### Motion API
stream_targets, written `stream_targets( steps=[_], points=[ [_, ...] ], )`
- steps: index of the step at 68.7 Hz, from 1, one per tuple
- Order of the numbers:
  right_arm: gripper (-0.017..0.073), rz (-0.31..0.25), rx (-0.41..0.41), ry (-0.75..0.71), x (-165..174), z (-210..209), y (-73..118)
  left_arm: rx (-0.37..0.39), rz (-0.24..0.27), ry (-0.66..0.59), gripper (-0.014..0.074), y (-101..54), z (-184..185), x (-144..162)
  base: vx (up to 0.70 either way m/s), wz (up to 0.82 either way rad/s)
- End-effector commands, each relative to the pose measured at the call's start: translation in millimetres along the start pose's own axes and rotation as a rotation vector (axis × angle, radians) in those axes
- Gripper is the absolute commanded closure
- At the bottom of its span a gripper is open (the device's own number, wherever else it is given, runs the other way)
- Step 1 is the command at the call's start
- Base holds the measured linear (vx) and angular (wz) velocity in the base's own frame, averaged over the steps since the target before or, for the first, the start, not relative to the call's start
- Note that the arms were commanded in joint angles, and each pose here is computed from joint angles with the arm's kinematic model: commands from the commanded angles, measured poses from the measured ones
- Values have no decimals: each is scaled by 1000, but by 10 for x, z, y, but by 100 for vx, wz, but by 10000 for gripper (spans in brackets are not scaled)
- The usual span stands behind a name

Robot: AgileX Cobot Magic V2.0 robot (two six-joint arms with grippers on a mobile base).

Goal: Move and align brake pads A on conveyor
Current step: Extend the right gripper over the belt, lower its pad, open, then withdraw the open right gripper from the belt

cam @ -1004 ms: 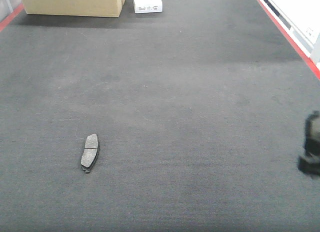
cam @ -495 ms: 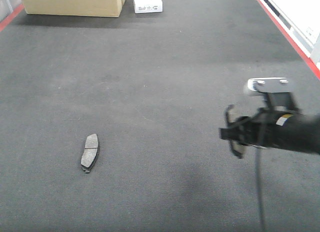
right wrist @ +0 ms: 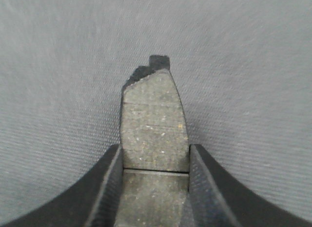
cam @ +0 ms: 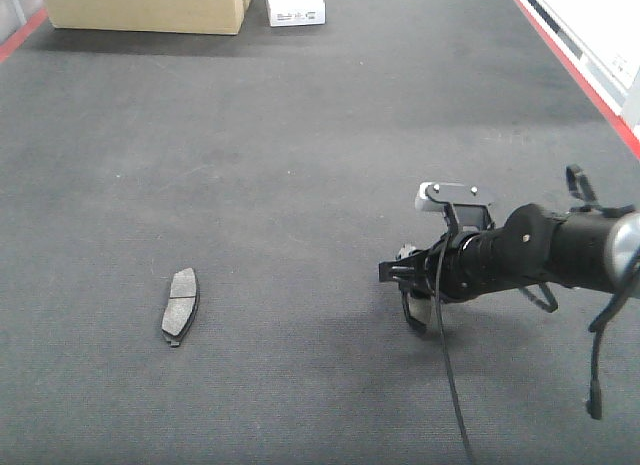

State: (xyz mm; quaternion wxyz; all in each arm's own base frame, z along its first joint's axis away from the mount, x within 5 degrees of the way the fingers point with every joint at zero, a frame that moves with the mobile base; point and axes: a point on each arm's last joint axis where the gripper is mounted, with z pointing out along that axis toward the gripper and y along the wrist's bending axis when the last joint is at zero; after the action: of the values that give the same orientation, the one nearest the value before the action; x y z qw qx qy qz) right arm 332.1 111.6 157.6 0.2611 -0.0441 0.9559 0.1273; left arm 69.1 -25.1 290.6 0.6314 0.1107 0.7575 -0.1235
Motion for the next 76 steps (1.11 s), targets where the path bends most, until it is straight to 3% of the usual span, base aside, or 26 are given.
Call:
stream_targets(
  steps=[1,17,25,35,57,76],
  points=[
    [498,4,-3,-111,-190,-120,30,2,-5,-90,600,-4,-13,-140,0,0],
    [312,8,0,-120,-196,-109,25,2,-5,-90,600,-4,-13,-140,0,0],
    [186,50,-1,-127,-206,-122,18,2,-5,-90,600,-4,-13,-140,0,0],
    [89,-18,0,-184,-283,-327,47,2,-5,-90,600,-4,-13,-140,0,0],
    [127,-163,-36,-398,-369,-1499,221,2,-5,-90,600,-4,-13,-140,0,0],
    [263,-235,-34,-645,184,-2303,162,2,-5,-90,600,-4,-13,-140,0,0]
  ],
)
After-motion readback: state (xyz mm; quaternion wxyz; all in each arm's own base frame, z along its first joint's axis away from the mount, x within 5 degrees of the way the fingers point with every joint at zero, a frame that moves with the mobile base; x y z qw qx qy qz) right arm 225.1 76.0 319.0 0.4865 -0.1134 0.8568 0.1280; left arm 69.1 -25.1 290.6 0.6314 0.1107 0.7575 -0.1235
